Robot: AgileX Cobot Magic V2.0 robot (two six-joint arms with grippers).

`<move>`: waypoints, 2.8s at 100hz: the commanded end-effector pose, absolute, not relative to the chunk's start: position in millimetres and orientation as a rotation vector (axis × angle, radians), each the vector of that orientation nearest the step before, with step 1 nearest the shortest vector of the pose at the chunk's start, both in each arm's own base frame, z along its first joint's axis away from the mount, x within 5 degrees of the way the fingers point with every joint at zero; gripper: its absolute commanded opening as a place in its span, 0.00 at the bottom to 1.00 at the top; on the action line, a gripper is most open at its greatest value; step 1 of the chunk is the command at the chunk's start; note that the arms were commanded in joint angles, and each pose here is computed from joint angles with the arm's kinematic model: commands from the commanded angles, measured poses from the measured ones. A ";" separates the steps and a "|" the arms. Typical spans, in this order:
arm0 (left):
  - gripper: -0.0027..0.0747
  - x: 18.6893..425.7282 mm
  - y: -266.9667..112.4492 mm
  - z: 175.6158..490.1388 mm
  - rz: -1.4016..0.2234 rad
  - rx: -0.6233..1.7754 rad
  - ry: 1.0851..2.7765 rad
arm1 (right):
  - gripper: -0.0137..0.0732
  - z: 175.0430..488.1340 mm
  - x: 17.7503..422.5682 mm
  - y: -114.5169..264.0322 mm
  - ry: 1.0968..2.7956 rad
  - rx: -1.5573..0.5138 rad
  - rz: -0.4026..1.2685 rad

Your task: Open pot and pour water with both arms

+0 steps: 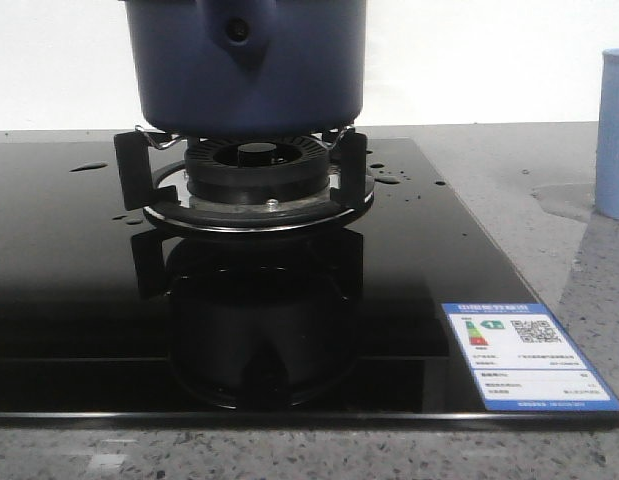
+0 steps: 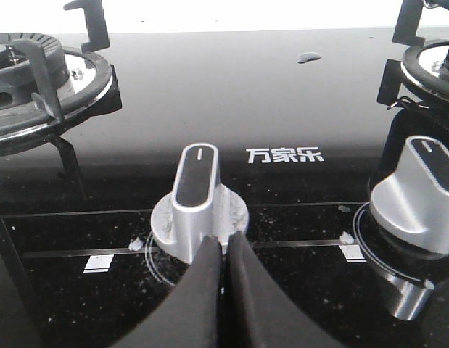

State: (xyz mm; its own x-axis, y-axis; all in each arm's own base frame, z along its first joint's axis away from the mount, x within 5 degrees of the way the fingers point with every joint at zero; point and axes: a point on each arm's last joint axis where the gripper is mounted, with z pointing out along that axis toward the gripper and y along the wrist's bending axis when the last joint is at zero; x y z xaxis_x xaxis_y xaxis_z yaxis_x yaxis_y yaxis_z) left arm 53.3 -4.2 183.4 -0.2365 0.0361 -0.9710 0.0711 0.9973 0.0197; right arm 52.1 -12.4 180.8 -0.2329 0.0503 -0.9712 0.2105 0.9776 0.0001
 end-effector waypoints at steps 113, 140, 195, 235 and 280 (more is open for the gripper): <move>0.01 53.9 1.0 177.9 0.142 0.187 1.759 | 0.08 185.3 54.0 -12.7 1.679 0.121 -0.210; 0.01 55.6 -3.3 196.7 -0.077 0.008 1.560 | 0.08 207.2 54.3 -9.4 1.432 0.129 -0.140; 0.01 52.0 11.8 219.9 -0.494 -0.525 1.220 | 0.08 209.5 53.3 -12.6 1.323 0.549 0.298; 0.01 59.2 -10.1 267.3 -0.478 -0.235 1.500 | 0.08 268.3 52.7 5.8 1.557 0.483 0.446; 0.01 112.4 -65.5 324.2 -0.708 0.263 1.962 | 0.07 325.6 80.8 33.4 2.207 0.259 0.677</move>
